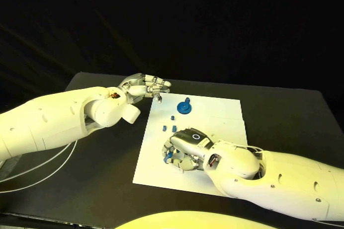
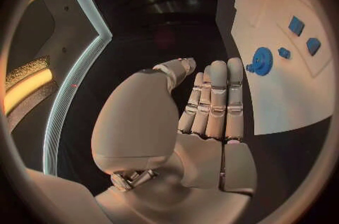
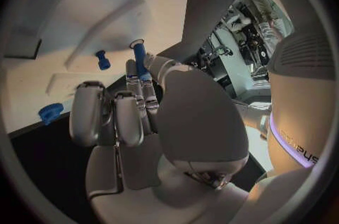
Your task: Assemble the parts on the task board
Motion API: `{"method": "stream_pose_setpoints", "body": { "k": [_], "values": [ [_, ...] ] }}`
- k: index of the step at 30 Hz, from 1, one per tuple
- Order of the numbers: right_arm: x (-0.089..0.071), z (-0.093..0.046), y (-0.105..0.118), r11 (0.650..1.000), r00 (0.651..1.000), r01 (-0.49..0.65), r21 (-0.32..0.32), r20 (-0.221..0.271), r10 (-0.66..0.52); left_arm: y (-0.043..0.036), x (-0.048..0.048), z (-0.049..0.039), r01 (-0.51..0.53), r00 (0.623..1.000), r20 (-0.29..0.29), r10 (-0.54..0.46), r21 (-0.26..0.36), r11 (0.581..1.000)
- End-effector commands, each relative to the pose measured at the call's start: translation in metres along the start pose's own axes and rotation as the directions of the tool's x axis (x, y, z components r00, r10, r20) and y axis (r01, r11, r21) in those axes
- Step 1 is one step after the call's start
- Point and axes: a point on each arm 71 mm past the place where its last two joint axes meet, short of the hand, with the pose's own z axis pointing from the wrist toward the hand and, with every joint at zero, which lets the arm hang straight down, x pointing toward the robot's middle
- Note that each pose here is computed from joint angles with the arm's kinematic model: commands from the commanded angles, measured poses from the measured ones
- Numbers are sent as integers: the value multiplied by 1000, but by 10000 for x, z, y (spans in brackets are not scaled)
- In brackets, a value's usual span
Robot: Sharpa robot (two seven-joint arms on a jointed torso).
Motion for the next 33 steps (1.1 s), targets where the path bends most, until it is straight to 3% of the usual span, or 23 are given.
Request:
{"method": "stream_pose_setpoints", "body": {
  "k": [1, 33],
  "values": [
    [71, -15, -39, 999, 998, 29, 22, -63, -27, -8, 22, 6, 5, 1000, -17, -5, 4, 1000],
    [74, -19, -33, 998, 996, 50, 41, -74, -47, -1, 10, -3, 4, 1000, -17, -4, -4, 1000]
  ]
}}
